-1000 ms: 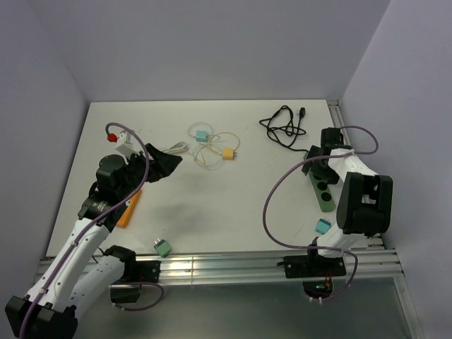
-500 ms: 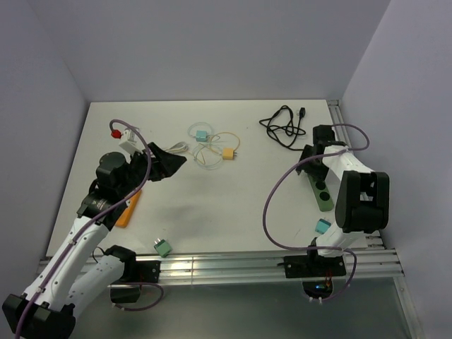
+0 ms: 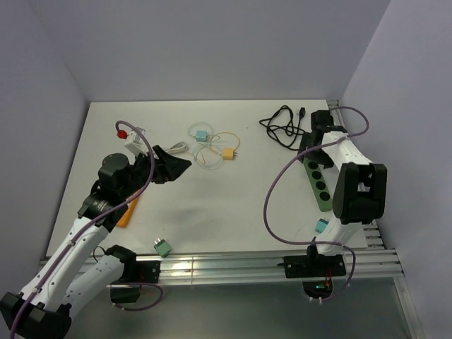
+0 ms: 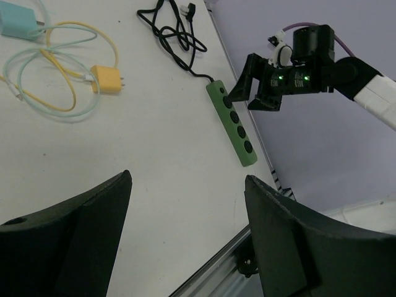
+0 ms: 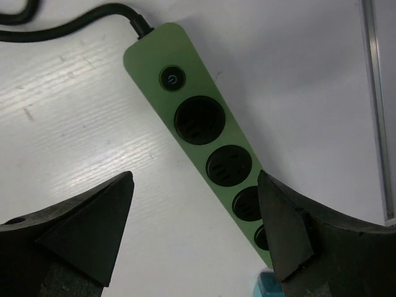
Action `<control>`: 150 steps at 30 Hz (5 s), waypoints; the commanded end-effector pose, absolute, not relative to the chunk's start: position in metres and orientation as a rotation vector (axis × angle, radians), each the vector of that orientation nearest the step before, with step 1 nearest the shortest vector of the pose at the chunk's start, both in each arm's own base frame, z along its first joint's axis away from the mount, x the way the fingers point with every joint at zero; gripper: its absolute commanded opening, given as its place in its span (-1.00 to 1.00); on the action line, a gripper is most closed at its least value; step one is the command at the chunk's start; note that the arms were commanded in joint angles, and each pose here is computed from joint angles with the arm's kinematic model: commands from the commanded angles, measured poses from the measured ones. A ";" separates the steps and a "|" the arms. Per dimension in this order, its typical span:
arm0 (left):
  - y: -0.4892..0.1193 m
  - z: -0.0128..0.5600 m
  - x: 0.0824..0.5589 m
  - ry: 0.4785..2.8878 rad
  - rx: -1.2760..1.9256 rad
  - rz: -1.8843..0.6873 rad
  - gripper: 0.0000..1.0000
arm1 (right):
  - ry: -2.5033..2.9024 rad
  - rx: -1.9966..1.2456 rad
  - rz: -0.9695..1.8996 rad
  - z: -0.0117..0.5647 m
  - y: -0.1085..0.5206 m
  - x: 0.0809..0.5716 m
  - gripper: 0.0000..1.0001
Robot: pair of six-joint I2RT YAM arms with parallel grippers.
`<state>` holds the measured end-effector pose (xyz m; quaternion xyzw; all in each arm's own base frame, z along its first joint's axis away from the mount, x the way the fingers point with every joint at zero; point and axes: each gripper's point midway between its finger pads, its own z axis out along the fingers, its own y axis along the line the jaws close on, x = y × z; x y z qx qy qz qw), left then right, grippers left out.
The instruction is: Insert the plug
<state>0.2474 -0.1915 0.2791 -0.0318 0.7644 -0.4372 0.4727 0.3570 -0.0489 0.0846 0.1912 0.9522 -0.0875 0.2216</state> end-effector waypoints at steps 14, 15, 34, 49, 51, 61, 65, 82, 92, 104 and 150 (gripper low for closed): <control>-0.208 0.311 0.240 1.822 0.042 -1.109 0.58 | 2.843 0.446 -0.412 0.023 -0.065 0.327 0.65; -0.208 0.310 0.240 1.824 0.040 -1.107 0.57 | 2.855 0.446 -0.401 0.019 -0.064 0.326 0.62; -0.209 0.299 0.237 1.849 0.027 -1.122 0.61 | 2.874 0.721 0.223 0.014 0.037 0.313 -0.87; -0.209 0.295 0.227 1.857 0.059 -1.140 0.61 | 2.772 0.560 0.127 0.054 0.118 0.320 0.28; -0.209 0.294 0.226 1.859 0.062 -1.137 0.61 | 2.697 0.573 0.081 0.072 0.108 0.320 0.55; -0.215 0.296 0.218 1.851 0.076 -1.185 0.60 | 2.398 0.884 -0.211 0.125 0.035 0.282 1.00; -0.215 0.291 0.218 1.867 0.058 -1.192 0.58 | 2.300 1.212 -0.329 0.118 0.003 0.256 0.98; -0.217 0.259 0.238 2.072 -0.148 -1.144 0.47 | 1.951 1.801 -0.335 0.068 -0.041 0.182 0.83; -0.229 0.250 0.246 2.137 -0.182 -1.160 0.42 | 1.940 1.798 -0.461 0.050 -0.071 0.157 0.86; -0.238 0.253 0.241 2.127 -0.105 -1.211 0.43 | 2.015 1.809 -0.537 0.038 -0.072 0.148 0.95; -0.329 0.254 0.203 1.978 0.267 -1.400 0.39 | 2.165 0.588 0.823 0.195 0.112 0.273 -0.95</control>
